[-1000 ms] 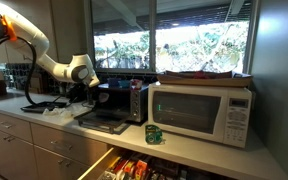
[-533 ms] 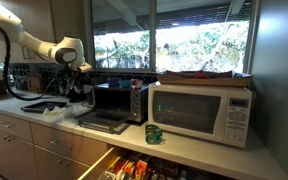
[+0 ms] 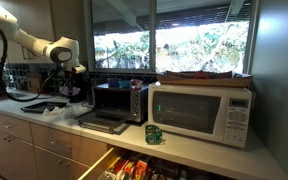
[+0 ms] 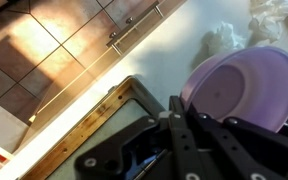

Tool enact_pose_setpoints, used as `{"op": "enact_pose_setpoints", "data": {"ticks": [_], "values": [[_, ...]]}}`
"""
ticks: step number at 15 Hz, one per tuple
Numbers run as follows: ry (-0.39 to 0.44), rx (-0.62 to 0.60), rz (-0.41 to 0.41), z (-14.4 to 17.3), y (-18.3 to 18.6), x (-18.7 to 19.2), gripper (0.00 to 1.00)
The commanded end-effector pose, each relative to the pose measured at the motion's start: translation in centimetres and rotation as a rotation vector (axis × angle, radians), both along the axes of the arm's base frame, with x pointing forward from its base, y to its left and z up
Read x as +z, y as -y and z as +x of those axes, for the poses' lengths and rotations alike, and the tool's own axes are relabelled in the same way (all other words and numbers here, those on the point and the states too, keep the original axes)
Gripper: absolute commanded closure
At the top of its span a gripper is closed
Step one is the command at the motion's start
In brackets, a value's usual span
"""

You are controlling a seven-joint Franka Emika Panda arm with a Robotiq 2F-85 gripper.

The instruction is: Put the purple bowl on the left side of the counter.

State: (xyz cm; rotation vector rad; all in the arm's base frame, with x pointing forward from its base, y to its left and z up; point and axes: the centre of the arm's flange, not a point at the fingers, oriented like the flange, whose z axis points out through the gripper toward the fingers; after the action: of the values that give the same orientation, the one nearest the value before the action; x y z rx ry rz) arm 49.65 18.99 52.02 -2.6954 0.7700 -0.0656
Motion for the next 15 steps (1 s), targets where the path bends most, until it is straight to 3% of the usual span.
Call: {"op": "enact_pose_setpoints", "data": {"ticks": [1, 5, 9, 11, 12, 13, 15], "values": [[0.001, -0.005, 0.001, 0.1, 0.3, 0.1, 0.96], [0.017, -0.046, -0.13, 1.4, -5.9, -4.1, 0.99], [0.141, -0.072, -0.181, 2.0, -13.4, -9.1, 0.99], [0.193, -0.146, -0.153, 2.9, -14.4, -10.9, 0.99], [0.196, -0.156, -0.141, 3.3, -14.5, -11.4, 0.99], [0.174, -0.104, -0.141, 1.1, -13.6, -10.3, 0.96], [0.178, -0.129, -0.138, 2.3, -13.4, -11.4, 0.96]]}}
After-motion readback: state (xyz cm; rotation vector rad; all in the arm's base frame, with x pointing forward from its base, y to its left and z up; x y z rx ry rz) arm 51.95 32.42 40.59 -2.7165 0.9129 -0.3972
